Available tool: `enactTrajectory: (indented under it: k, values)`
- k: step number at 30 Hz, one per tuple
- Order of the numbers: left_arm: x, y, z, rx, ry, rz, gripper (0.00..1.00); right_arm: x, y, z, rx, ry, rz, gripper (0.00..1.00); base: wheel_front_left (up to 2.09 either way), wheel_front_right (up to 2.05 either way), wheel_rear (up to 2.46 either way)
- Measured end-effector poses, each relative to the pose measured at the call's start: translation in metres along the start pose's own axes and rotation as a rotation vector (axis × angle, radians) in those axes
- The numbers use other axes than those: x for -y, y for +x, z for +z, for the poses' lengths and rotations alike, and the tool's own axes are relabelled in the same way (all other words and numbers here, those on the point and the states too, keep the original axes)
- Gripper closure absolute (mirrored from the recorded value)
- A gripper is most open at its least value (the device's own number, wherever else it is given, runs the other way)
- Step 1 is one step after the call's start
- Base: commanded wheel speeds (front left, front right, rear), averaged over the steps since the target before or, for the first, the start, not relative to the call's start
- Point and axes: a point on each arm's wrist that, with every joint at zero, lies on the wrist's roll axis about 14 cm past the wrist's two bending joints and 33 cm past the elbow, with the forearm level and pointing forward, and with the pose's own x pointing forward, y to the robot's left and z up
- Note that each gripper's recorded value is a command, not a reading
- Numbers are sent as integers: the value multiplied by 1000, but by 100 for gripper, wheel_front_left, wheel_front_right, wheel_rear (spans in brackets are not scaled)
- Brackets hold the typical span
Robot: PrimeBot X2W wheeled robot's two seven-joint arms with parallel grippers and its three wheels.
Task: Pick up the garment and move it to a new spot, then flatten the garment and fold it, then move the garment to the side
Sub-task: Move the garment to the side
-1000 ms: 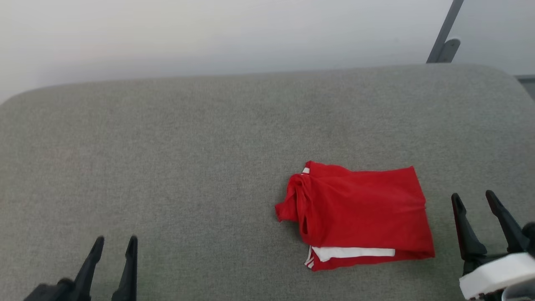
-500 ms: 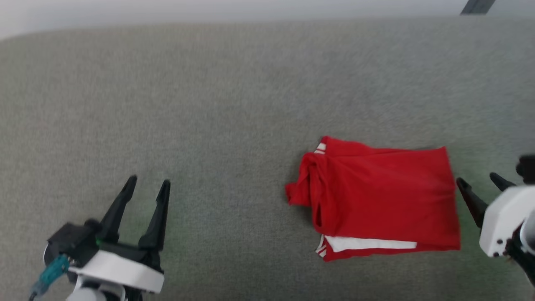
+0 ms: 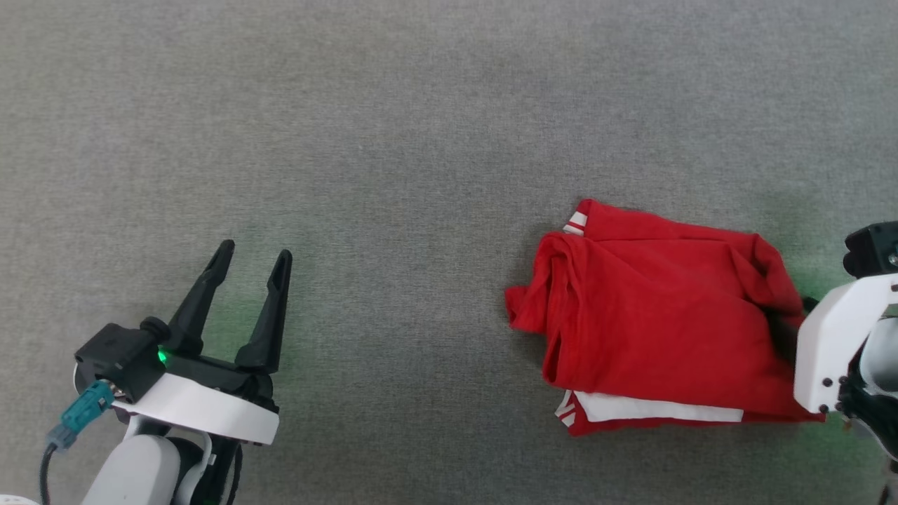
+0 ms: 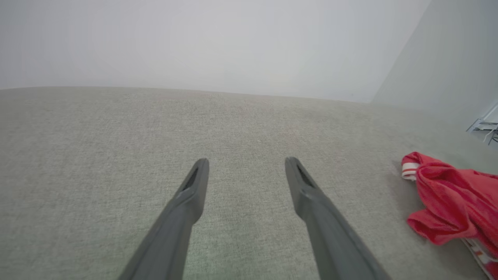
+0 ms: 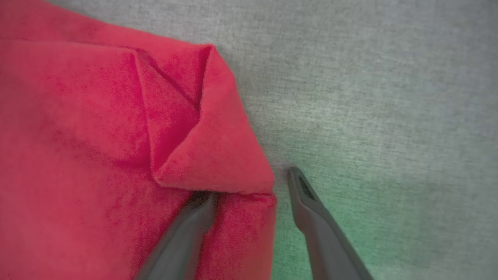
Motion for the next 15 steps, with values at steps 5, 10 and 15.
enactTrajectory:
  k: [5, 10, 15]
  values:
    - [2, 8, -3, -10, 7, -24, 0, -5, 1, 3, 36, 29, 10, 100, 0, 0, 0]
    - [16, 21, 0, 6, 16, -84, 0, 17, -12, 8, 128, 90, -45, 100, 0, 0, 0]
    - [36, 43, 8, 37, 42, -182, 0, 77, -42, 8, 233, 168, -217, 100, 0, 0, 0]
